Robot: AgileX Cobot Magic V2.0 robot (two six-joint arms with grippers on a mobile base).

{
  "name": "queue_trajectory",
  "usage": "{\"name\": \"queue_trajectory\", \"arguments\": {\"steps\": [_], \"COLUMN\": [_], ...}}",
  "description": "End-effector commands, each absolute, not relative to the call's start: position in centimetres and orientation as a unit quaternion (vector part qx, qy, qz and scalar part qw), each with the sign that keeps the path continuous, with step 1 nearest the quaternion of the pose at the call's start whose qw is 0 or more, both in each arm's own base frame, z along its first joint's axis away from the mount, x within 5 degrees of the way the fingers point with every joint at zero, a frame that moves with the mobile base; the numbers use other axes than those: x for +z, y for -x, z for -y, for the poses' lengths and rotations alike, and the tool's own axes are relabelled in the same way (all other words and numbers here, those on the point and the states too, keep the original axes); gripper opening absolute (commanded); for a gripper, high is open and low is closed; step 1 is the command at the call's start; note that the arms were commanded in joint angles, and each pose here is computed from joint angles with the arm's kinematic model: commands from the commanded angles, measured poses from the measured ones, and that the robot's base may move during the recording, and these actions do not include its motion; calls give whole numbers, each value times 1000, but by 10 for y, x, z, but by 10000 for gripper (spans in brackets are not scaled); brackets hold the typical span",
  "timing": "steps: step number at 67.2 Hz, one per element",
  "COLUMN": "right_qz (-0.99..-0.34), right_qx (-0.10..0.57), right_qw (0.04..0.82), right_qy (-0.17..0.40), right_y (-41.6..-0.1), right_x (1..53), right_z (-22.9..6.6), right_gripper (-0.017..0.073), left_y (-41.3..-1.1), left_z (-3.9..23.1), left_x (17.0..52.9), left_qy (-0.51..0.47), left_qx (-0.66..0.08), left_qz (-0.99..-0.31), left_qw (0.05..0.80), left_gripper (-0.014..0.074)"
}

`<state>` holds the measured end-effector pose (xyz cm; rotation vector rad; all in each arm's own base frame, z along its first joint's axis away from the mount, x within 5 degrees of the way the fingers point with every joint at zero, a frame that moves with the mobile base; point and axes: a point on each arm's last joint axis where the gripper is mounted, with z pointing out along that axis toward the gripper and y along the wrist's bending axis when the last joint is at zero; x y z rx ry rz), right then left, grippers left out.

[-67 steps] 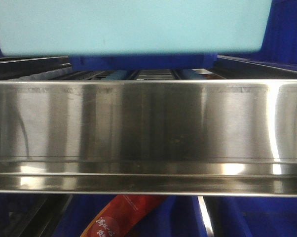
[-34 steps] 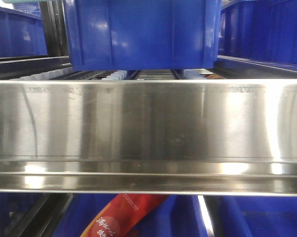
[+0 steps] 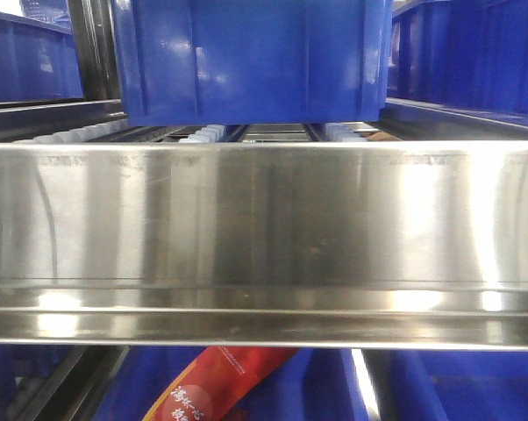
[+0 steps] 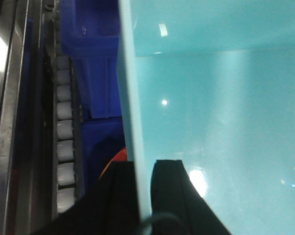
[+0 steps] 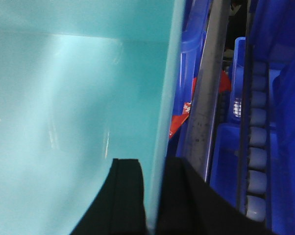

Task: Fetch blue bin and place on conveyor start
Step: 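Lift the teal bin with both grippers and pull it off the shelf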

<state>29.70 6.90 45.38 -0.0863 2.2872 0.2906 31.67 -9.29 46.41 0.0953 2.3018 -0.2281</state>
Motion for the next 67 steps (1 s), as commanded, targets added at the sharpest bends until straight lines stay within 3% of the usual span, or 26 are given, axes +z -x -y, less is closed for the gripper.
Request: {"name": "queue_trajectory", "arguments": {"steps": [1,25,67], "right_qz": [-901,-900,-897], "right_qx": [103,103,104], "right_qw": [420,421,428], "right_qy": [35,35,35], "right_y": [-298,-299,-300], "right_x": [458,458,459], "right_z": [-65,-65,-65], "right_gripper": [-153,-153,-153], "left_y": [-317,-318,-331], "left_z": [88,89,93], "left_x": [472,475,499], "left_qy": [-41,-41,-42], "left_qx": [-73,-77,-108], "left_qz": [-903,-896,-817], "left_qw": [422,436,565], "left_gripper": [-111,-111,-111]}}
